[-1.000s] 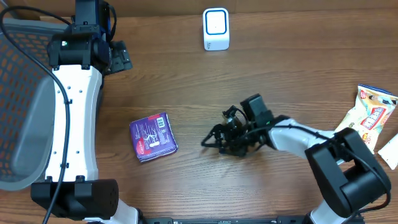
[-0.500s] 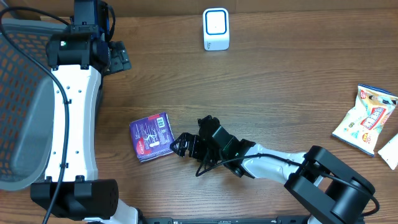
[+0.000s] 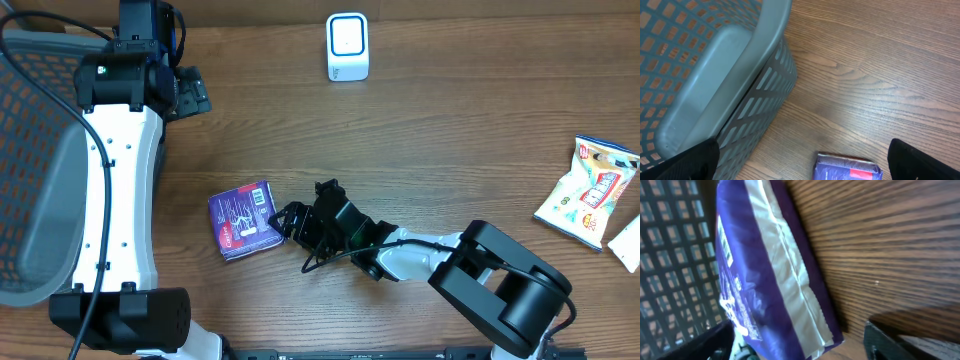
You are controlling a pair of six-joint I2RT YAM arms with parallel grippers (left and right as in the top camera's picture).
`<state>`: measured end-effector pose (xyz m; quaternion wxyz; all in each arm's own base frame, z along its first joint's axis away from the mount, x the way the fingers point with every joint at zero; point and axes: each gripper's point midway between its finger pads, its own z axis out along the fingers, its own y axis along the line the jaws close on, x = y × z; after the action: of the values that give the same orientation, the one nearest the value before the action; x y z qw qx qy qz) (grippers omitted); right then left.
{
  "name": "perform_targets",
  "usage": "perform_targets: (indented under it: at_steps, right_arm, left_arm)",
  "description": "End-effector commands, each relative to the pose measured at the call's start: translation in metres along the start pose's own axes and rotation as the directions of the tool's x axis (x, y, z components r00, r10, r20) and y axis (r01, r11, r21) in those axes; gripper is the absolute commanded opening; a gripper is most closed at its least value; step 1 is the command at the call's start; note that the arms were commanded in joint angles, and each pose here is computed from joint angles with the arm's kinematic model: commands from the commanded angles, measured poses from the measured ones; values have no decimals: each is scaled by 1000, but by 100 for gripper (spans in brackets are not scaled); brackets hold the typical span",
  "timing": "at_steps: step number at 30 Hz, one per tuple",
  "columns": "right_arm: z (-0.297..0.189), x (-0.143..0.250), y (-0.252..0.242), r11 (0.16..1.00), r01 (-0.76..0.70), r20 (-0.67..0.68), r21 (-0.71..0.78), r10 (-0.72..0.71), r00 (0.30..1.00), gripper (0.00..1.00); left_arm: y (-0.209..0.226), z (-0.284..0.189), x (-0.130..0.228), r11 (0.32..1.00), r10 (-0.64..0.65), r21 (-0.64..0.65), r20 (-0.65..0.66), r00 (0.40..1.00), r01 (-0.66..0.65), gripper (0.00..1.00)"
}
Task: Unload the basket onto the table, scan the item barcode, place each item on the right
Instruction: 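Reach the right gripper to the purple pack and grasp it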
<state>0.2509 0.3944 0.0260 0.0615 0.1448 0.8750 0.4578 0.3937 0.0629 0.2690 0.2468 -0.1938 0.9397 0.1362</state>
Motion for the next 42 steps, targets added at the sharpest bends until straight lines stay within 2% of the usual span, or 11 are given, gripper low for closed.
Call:
perform_targets:
  at_steps: [1, 10, 12, 14, 16, 17, 19, 23, 26, 33, 42]
  right_arm:
    - [8, 11, -23, 998, -16, -29, 60, 18, 999, 75]
    - [17, 10, -26, 998, -14, -30, 55, 16, 999, 79]
    - [20, 10, -26, 998, -14, -38, 55, 16, 999, 73]
    - [23, 10, -25, 998, -9, -44, 54, 11, 999, 54]
    - [26, 10, -28, 998, 14, -47, 64, -11, 999, 18]
    - [27, 10, -32, 997, 10, -47, 75, -6, 999, 4]
    - [28, 10, -36, 996, 23, -51, 84, -19, 999, 4]
    - [24, 8, -32, 969, 242, -83, 53, -237, 968, 4]
    - [7, -4, -37, 946, 308, -99, 101, -299, 949, 4]
    - [-89, -45, -33, 847, 497, -152, 187, -475, 867, 4]
    - [-176, -73, -39, 784, 569, -147, 248, -550, 822, 4]
  left_arm:
    - [4, -3, -5, 1000, -26, -6, 17, 1000, 26, 100]
    - [0, -3, -4, 999, -33, 18, 8, 999, 33, 100]
    - [0, -3, -3, 999, -33, 18, 7, 999, 33, 99]
    - [0, -3, -3, 999, -33, 17, 7, 999, 32, 100]
    - [0, -3, -3, 999, -32, 17, 6, 999, 31, 100]
    - [0, -3, -3, 999, -31, 17, 5, 999, 31, 100]
    - [0, -3, -3, 999, -31, 17, 5, 999, 31, 100]
    - [0, -3, -3, 999, -32, 17, 5, 999, 32, 100]
    - [0, -3, -3, 999, -32, 17, 5, 999, 32, 100]
    - [0, -3, -3, 999, -31, 17, 6, 999, 31, 100]
    - [0, -3, -3, 999, -31, 17, 6, 999, 31, 100]
